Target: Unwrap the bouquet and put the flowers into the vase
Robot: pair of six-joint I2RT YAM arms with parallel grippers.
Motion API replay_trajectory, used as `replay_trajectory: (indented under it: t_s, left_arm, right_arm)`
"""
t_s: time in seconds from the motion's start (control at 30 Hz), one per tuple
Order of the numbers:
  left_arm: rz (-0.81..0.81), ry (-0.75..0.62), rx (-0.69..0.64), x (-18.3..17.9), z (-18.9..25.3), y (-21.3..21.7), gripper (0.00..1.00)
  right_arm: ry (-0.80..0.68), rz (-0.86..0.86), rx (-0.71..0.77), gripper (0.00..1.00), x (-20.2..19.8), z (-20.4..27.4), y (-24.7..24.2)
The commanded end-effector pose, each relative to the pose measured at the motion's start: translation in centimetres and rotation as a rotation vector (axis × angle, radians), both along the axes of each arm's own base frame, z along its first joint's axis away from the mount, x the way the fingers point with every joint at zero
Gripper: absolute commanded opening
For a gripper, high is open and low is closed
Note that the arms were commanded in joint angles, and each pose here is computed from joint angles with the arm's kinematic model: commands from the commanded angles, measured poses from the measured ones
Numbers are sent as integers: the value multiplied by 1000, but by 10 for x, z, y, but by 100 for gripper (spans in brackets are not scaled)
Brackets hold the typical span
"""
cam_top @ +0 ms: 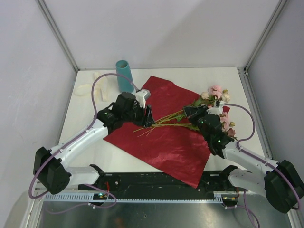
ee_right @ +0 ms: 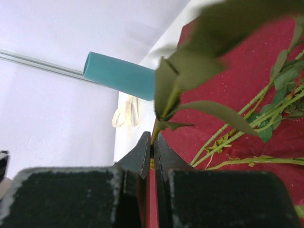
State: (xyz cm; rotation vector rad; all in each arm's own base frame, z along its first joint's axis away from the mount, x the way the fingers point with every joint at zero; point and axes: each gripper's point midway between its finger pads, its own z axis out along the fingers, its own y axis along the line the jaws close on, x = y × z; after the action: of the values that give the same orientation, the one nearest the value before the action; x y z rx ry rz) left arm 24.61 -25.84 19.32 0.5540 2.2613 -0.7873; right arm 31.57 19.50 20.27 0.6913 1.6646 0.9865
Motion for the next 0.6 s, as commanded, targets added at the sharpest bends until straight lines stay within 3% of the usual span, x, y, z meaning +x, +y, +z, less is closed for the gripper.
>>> replay_trajectory:
  t_s: [0.0, 0.23, 0.43, 0.57]
  left_arm:
    - [14, 14, 7, -4, -14, 3, 56]
    - [155, -12, 86, 10, -24, 33, 71]
    - [228, -125, 106, 30, 19, 52, 91]
    - [277, -205, 145, 42, 45, 66, 98]
  right_arm:
    - [-109, -45, 51, 0, 7, 34, -9]
    - [-151, -34, -57, 0, 13, 50, -11]
    - [-196, 11, -170, 0, 11, 70, -15]
    - [-218, 35, -231, 0, 9, 83, -16]
